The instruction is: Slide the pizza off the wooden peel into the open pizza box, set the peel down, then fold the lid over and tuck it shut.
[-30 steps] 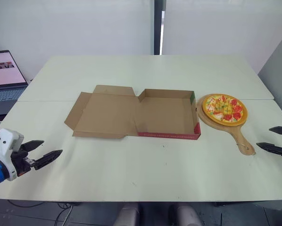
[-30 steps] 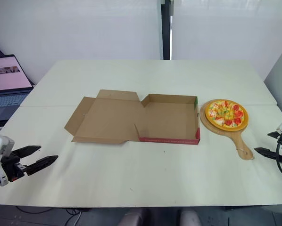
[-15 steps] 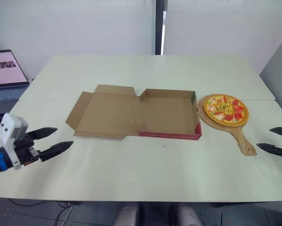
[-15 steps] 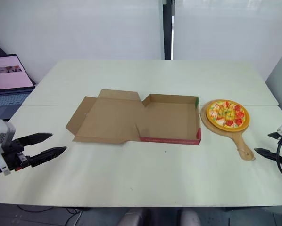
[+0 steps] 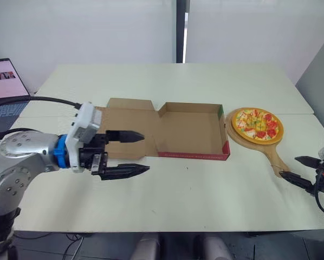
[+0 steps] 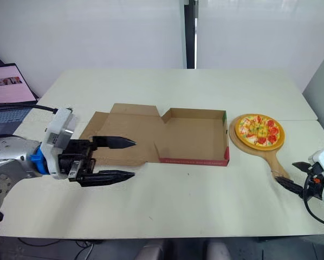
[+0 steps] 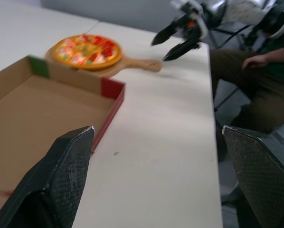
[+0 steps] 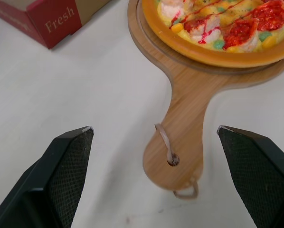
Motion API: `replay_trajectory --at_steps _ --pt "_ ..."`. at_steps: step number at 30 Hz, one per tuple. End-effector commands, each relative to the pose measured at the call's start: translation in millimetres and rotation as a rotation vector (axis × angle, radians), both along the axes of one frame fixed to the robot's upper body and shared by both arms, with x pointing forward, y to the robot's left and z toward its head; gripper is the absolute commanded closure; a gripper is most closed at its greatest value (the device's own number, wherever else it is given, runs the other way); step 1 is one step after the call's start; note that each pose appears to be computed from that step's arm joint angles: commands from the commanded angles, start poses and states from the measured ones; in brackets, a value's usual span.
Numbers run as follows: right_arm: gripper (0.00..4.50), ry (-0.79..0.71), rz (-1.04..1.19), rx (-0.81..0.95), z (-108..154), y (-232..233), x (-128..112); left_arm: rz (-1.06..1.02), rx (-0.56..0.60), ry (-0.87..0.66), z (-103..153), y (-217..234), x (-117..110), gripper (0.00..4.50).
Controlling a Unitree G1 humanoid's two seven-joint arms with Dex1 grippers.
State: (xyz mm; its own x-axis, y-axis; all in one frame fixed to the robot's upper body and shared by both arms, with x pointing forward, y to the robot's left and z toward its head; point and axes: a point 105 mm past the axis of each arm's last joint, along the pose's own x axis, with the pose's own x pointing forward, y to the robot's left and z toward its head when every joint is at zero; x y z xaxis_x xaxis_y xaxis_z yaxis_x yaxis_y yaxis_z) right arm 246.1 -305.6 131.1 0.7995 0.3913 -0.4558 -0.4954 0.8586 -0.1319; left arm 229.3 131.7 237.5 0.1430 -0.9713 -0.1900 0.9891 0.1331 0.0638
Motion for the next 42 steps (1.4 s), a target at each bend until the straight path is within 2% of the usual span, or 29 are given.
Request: replay_trajectory --at_steps 1,11,30,42 --pt "0.02 -0.064 -0.016 0.004 5.3 13.5 12.2 -0.098 -0.035 -0.038 13.2 -19.9 -0.8 0.0" --pt "0.02 -0.125 -0.14 -0.051 -3.2 6.2 37.3 -0.153 -0.059 -0.063 22.9 -31.1 5.6 0.0" --pt "0.02 -0.052 -0.192 -0.088 -22.0 -9.9 51.4 -0.081 -0.019 -0.031 15.9 -23.3 12.9 0.0" --pt "0.02 0.016 -0.226 -0.07 -33.6 1.5 72.7 -0.105 -0.001 -0.023 13.2 -27.9 10.8 0.0"
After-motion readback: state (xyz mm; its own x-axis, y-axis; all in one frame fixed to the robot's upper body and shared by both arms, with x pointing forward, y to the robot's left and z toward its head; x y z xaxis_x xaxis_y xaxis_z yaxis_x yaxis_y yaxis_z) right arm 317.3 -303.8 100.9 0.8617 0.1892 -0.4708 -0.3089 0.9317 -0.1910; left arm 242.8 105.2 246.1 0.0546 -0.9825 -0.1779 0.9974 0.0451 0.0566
